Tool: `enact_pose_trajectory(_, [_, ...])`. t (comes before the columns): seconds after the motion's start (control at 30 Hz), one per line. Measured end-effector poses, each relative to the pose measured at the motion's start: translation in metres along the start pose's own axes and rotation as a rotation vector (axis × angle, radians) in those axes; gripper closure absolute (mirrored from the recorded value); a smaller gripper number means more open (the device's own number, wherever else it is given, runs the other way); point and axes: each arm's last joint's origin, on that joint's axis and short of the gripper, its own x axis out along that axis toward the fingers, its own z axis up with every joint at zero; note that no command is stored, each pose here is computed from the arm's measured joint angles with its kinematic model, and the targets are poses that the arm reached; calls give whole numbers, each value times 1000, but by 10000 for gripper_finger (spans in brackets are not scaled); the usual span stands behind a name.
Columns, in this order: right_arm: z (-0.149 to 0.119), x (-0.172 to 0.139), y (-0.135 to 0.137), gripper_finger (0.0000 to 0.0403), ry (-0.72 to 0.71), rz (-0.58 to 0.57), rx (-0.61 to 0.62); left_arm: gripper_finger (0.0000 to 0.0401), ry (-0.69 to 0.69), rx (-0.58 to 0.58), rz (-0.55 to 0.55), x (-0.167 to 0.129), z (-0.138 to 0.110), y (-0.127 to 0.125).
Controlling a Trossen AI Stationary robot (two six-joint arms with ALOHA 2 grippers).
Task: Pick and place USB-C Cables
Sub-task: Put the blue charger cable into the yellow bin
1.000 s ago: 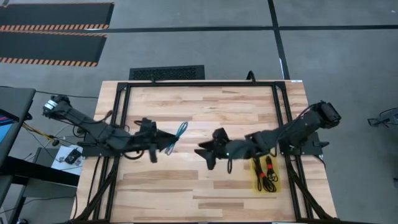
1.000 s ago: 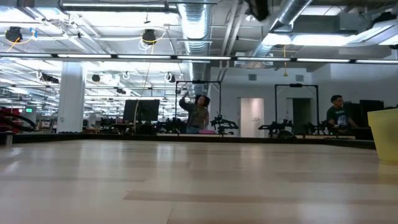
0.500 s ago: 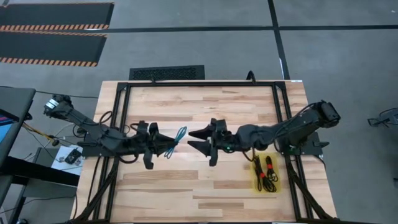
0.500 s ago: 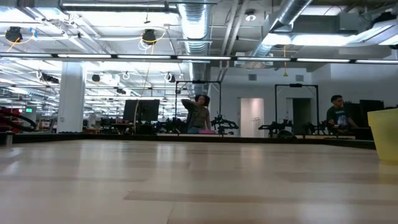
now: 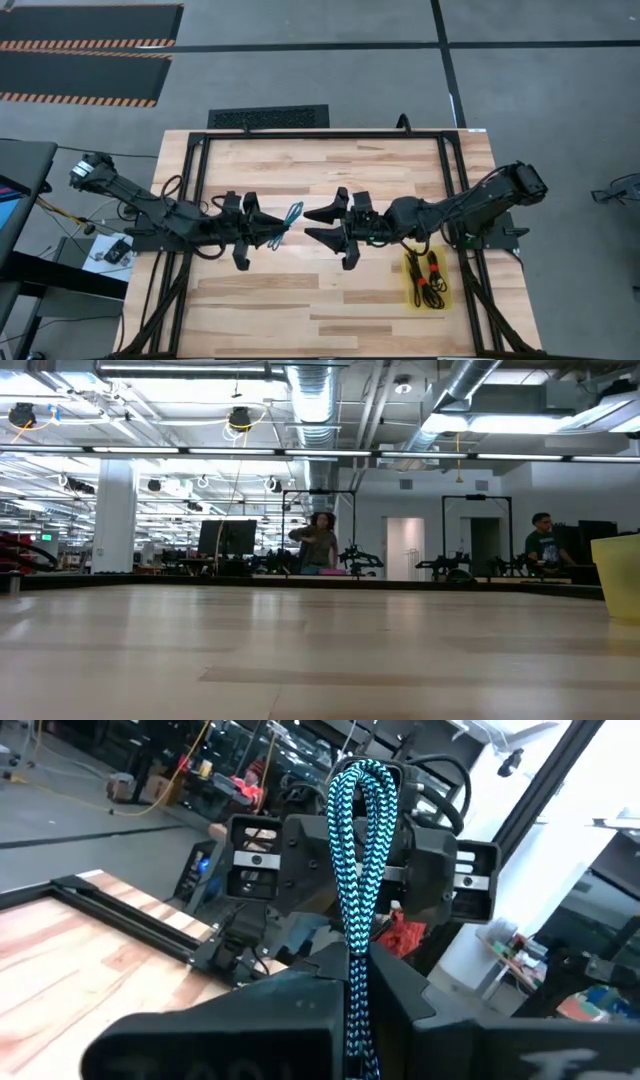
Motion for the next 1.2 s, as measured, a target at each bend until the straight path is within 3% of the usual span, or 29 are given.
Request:
enact_pose_trajectory(0.8, [-2,5,-24,196,67,-84,10,401,17,45,5,19,-6,12])
enact_pose_trajectory(0.97, [-3,7,-34,246,104,-103,11,401,45,44,33,29,-15,19])
enact_pose_trajectory(1.13, [-3,8,-40,363,142,-81,44,401,25,42,61,33,-13,25])
enact_pose_trajectory(1.2, [-2,8,-41,385,147,-74,57,401,26,46,68,34,-12,27])
